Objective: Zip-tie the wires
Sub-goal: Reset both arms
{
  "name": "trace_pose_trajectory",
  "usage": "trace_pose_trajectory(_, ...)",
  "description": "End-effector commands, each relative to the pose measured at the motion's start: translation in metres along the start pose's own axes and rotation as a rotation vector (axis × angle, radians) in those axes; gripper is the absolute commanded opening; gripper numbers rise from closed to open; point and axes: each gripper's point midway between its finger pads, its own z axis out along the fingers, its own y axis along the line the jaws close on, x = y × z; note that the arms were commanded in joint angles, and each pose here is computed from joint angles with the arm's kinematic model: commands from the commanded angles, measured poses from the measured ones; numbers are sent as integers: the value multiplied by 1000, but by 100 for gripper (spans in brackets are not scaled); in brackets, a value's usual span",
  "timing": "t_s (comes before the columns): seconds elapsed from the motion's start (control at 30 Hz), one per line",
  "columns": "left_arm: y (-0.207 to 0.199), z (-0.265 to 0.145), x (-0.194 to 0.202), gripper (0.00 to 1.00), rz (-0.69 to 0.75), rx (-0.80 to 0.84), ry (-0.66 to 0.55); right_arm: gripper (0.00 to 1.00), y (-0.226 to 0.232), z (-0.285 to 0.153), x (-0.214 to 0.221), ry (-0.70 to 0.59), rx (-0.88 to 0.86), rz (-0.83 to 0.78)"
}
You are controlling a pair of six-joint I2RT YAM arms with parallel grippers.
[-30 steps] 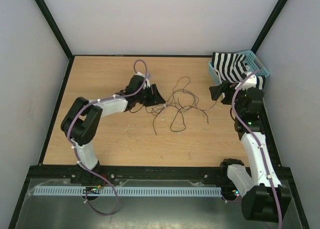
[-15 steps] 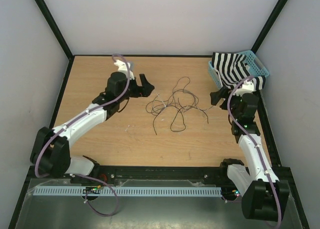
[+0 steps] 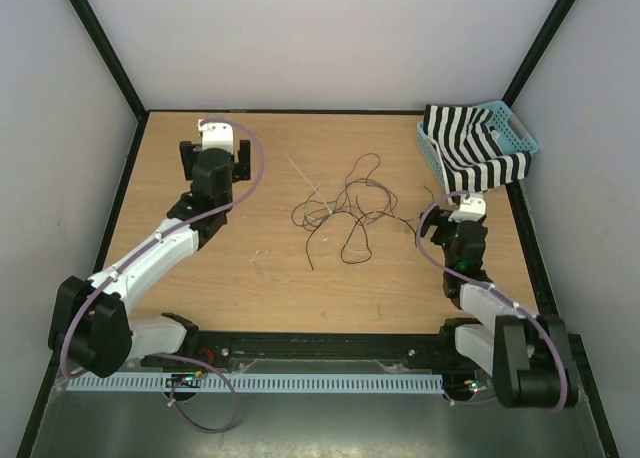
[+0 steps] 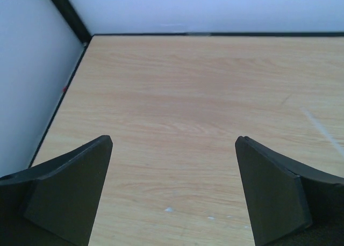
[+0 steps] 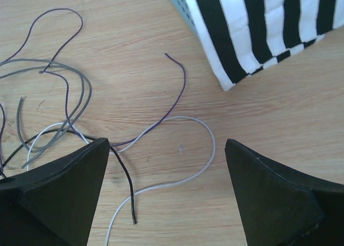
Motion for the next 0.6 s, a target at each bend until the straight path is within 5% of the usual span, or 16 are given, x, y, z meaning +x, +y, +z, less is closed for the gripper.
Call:
trace_pose_trajectory(0.0,39,-3,21,99,45,-146,22,99,11,11,-23,-173,-12,-74)
trace_pose_trajectory(0.27,74,-25,74,99,-253,-126,58,99,11,5,-10,-249,-2,-105)
trace_pose_trajectory(0.4,81,-29,89,99,-237,-156,78,99,18,5,-18,-327,-33,-126)
trace_pose_trajectory(0.47,86,-29,93,99,-213,-186,88,99,17,12,-6,-241,-21,-134)
trace_pose_trajectory(0.57,93,-30,100,99,-178,-221,102,99,19,13,-13,-277,-27,-135)
